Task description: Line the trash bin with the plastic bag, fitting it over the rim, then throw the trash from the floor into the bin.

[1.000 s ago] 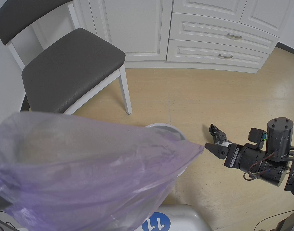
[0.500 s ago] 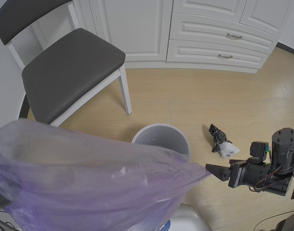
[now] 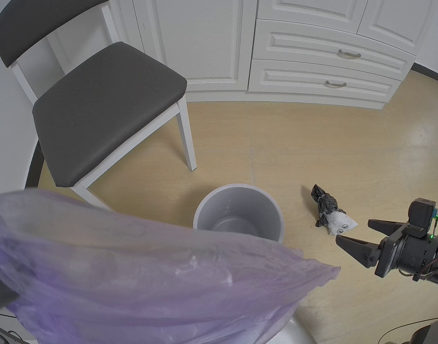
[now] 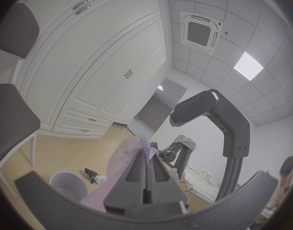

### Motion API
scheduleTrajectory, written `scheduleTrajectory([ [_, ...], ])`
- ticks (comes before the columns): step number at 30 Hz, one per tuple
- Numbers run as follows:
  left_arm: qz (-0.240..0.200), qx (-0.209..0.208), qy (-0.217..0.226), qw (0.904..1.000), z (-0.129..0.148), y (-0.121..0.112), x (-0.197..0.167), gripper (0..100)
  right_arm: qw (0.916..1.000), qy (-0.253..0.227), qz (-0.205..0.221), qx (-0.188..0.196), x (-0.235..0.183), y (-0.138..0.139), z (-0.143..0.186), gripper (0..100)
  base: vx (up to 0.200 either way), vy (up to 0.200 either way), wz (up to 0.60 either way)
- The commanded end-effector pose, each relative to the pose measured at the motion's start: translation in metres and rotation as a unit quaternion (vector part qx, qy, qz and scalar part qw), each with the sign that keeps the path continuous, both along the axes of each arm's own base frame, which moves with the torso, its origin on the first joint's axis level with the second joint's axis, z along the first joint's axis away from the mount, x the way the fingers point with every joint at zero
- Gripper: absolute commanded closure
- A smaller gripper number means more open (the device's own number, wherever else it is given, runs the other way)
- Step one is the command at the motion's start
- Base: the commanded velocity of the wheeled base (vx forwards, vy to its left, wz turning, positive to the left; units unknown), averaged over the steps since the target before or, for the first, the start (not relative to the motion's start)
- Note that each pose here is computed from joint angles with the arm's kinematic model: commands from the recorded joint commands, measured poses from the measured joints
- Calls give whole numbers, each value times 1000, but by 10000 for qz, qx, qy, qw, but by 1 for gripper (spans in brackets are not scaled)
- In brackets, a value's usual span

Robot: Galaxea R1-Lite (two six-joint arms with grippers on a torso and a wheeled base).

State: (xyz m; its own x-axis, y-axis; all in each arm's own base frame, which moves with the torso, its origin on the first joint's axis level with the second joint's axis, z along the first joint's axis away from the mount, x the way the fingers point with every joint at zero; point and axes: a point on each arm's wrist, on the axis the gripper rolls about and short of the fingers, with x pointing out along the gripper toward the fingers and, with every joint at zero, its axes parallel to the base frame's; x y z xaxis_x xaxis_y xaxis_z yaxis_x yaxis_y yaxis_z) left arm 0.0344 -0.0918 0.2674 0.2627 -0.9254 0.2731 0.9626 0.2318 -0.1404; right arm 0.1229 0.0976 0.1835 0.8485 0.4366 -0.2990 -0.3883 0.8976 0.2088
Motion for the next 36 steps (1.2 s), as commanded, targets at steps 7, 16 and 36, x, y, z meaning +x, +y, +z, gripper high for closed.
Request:
scheduleTrajectory([
  [7, 17, 174, 38, 9998, -4, -9, 4, 100, 9990, -260, 227, -287, 0, 0, 4, 0, 0, 0, 0],
  [16, 45, 49, -27, 10000, 2, -6, 2, 100, 9962, 259, 653, -508, 8, 8, -18, 0, 0, 0, 0],
  [36, 73, 61, -99, 9999, -1, -9, 4, 100, 9897, -296, 1323, -465, -21, 9, -12, 0, 0, 0, 0],
])
